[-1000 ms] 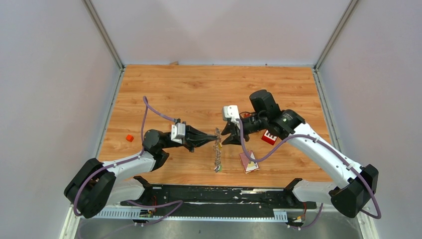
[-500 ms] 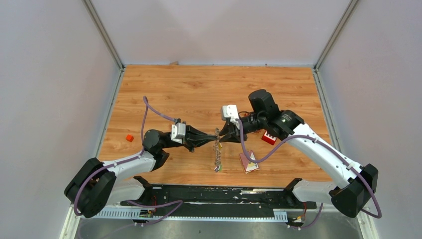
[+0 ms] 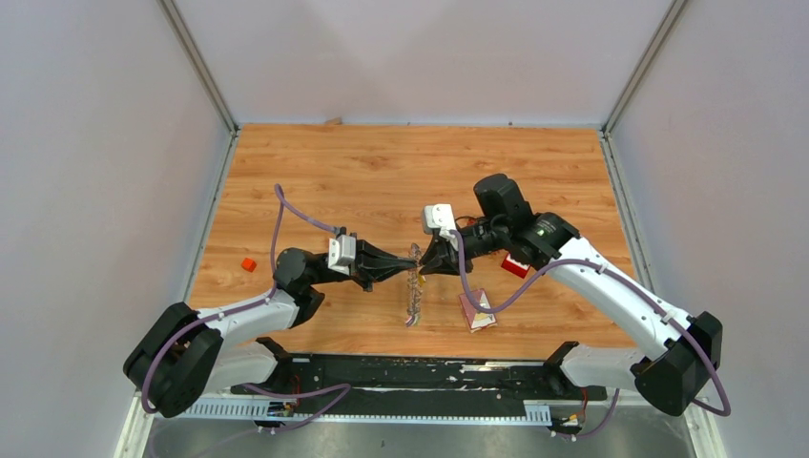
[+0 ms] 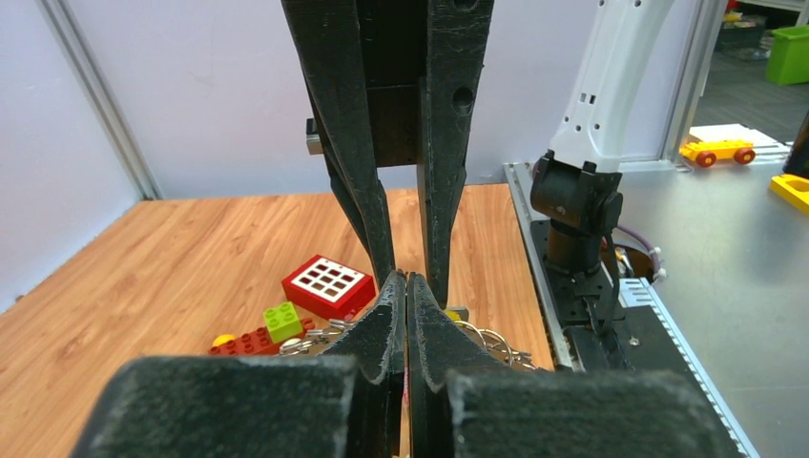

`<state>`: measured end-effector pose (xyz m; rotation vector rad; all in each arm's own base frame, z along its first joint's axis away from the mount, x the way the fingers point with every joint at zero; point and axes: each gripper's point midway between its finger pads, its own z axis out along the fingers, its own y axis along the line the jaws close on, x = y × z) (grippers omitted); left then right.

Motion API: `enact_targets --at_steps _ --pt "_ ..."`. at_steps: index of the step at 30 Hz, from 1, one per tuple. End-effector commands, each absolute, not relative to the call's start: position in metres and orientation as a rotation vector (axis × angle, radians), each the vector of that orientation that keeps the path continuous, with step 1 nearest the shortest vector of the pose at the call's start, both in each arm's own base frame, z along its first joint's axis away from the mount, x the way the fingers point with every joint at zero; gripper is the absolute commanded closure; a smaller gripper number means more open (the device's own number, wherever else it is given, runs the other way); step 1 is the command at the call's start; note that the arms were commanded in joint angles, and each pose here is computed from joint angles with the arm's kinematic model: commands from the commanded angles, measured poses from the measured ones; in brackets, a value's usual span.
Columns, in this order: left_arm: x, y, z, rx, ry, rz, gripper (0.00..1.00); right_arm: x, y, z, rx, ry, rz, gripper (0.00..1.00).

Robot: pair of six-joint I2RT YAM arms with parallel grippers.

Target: Put the keys on the keyring

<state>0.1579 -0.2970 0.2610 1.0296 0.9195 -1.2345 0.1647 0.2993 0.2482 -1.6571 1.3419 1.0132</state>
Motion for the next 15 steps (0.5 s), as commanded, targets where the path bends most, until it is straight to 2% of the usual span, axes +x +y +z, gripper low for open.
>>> enact_targets --at_steps 1,10,15 --pt "0.1574 -0.2955 0.2813 1.006 0.835 -1.207 1.00 0.1610 0.3056 0.2572 -1.655 1.280 1.042 0.79" --pt "0.1581 -0.2961 0.2795 1.010 0.839 -1.203 1.00 0.1597 0.3071 0.2630 -1.652 1.272 1.052 0.83" --pt "0.1588 -0.2962 0.2790 1.010 0.843 -1.201 1.00 0.1598 0.3075 0.2645 -1.651 1.272 1.050 0.98"
